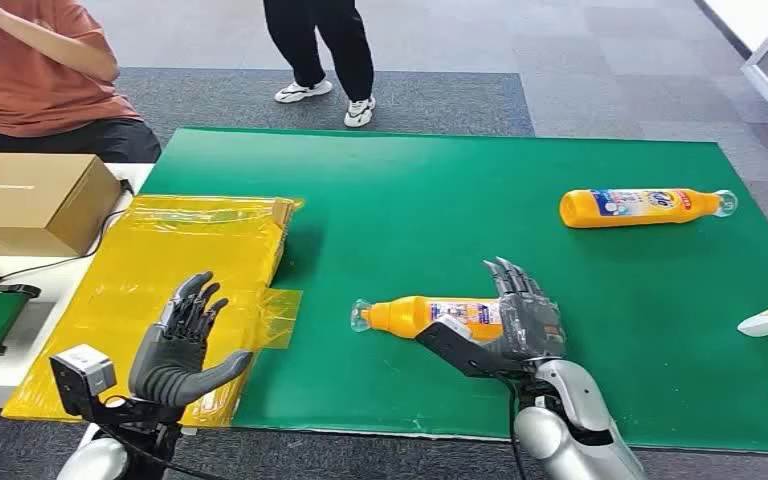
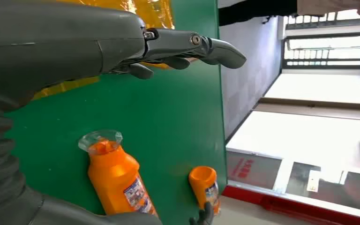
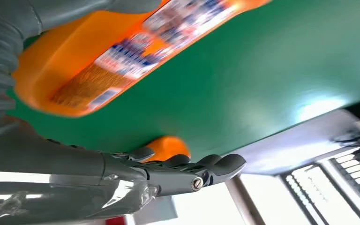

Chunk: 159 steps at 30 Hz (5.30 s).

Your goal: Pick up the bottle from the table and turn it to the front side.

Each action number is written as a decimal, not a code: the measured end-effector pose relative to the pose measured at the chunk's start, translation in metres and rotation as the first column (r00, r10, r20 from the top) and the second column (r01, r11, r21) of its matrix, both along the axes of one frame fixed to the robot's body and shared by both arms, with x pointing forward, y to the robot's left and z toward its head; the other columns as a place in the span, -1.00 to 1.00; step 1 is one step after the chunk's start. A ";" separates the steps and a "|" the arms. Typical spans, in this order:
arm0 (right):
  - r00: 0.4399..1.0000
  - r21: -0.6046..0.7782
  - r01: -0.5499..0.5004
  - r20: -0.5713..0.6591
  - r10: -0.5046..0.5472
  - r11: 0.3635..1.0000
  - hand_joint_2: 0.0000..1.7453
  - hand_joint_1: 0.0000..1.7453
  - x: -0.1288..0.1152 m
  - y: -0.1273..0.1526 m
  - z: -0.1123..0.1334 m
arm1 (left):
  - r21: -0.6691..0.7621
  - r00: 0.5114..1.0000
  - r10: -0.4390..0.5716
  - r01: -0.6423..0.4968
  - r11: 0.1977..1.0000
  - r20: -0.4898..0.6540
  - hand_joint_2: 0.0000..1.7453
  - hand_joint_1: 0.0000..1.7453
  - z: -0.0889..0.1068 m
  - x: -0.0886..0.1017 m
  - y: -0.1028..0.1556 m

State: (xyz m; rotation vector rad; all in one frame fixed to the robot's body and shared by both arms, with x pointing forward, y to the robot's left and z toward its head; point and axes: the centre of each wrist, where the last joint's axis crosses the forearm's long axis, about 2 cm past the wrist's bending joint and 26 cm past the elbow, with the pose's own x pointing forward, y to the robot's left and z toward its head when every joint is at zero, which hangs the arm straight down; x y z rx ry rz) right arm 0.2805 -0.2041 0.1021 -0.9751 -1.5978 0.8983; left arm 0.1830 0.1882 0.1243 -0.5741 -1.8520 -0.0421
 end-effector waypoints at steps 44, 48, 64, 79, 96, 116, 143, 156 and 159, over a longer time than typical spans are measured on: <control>0.949 0.131 -0.206 -0.215 0.231 0.970 1.00 1.00 0.071 -0.013 -0.009 | -0.046 0.990 -0.109 0.113 0.992 0.092 1.00 -1.00 0.016 0.006 -0.008; 0.908 0.572 -0.226 -0.169 0.382 0.789 1.00 1.00 0.065 -0.008 0.004 | -0.054 0.992 -0.086 0.092 0.994 0.094 1.00 -1.00 0.015 0.004 -0.007; 0.863 0.539 -0.475 0.129 0.489 0.695 1.00 1.00 0.024 0.055 0.033 | -0.016 0.989 -0.119 0.121 0.993 0.090 1.00 -1.00 0.036 0.042 -0.007; 0.817 0.315 -0.565 0.085 0.571 0.762 1.00 1.00 0.011 0.105 0.011 | 0.211 0.900 -0.418 0.388 0.897 0.124 1.00 -1.00 0.062 0.070 -0.048; 0.824 0.243 -0.549 -0.002 0.566 0.800 1.00 1.00 0.015 0.102 -0.012 | 0.523 0.827 -0.563 0.477 0.706 0.005 1.00 -1.00 0.056 0.100 -0.045; 0.837 0.205 -0.533 -0.011 0.547 0.821 1.00 1.00 0.018 0.102 -0.015 | 0.539 0.829 -0.557 0.494 0.682 -0.056 1.00 1.00 0.048 0.102 -0.026; 0.886 0.698 -0.422 0.183 0.426 0.578 1.00 -1.00 0.044 0.057 0.068 | 0.645 0.629 -0.146 -0.736 0.204 0.764 1.00 1.00 0.054 0.056 -0.027; 0.842 0.701 -0.533 0.387 0.375 0.474 1.00 -1.00 0.040 0.046 0.114 | 0.743 0.739 -0.124 -0.669 -0.019 0.662 1.00 1.00 -0.012 0.080 -0.011; 0.820 0.688 -0.567 0.415 0.395 0.453 1.00 -1.00 0.036 0.051 0.121 | 0.792 0.792 -0.094 -0.609 -0.045 0.604 1.00 1.00 -0.034 0.089 -0.005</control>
